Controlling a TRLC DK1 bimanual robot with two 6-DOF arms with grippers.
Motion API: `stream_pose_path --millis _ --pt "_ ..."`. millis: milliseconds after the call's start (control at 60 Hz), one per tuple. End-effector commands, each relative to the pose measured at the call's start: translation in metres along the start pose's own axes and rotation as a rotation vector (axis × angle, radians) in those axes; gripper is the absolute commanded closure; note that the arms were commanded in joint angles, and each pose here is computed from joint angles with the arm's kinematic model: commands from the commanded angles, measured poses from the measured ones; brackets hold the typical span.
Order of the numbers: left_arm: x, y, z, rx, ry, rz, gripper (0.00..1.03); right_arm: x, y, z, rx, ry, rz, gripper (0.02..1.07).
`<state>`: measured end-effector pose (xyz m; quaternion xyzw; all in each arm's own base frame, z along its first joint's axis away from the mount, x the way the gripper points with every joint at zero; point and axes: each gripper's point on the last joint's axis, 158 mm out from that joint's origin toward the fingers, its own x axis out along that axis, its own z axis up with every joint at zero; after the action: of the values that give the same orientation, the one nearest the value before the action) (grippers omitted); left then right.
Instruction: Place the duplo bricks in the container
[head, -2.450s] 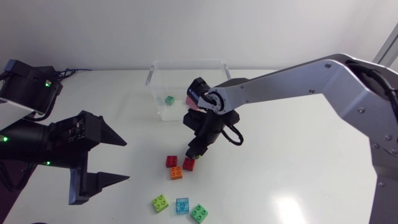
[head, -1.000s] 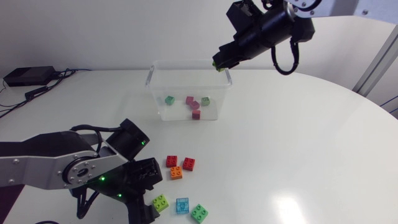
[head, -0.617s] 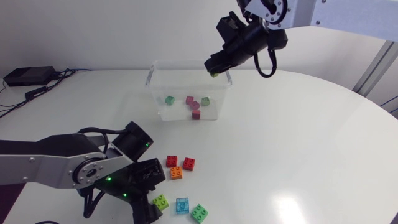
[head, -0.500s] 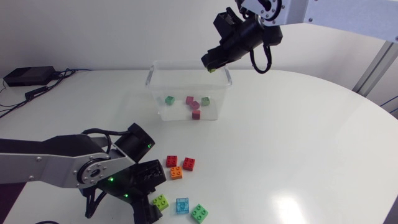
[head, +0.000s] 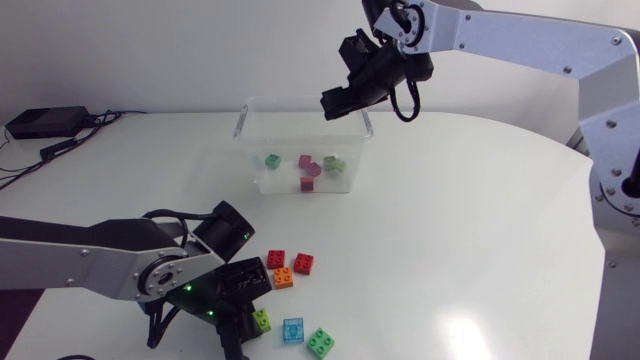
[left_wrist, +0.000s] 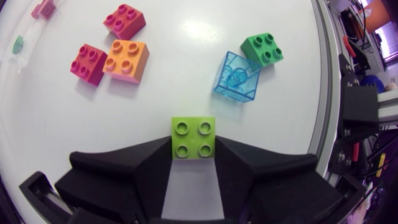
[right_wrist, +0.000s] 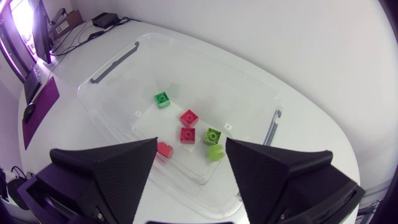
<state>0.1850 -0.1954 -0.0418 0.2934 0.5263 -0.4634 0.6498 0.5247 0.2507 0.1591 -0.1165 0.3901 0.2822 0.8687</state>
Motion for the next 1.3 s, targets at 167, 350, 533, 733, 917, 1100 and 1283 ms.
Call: stream_pose_path --millis 167,350,533,733,917,1100,1283 --pt "0.012 -0.011 -0.021 -0.031 0.068 -0.034 0.79 -0.040 0.001 0.002 0.010 -0.019 -0.014 0.07" --pt "-0.001 -0.009 -0.013 -0.022 0.029 -0.014 0.79 -0.073 0.015 -0.022 -0.012 -0.012 -0.006 0.07" --pt "-0.055 0.014 0.013 -0.036 -0.076 0.059 0.79 -0.103 0.035 -0.052 -0.053 0.002 0.011 0.07" --pt "-0.126 0.051 0.057 -0.037 -0.205 0.174 0.79 -0.117 0.064 -0.093 -0.081 0.047 0.055 0.07" --pt "-0.172 0.097 0.100 -0.051 -0.308 0.282 0.78 -0.119 0.090 -0.135 -0.095 0.104 0.096 0.07" --pt "-0.200 0.136 0.143 -0.058 -0.400 0.352 0.78 -0.118 0.112 -0.177 -0.123 0.168 0.137 0.07" --pt "-0.210 0.177 0.169 -0.087 -0.460 0.408 0.78 -0.116 0.129 -0.207 -0.154 0.211 0.168 0.07"
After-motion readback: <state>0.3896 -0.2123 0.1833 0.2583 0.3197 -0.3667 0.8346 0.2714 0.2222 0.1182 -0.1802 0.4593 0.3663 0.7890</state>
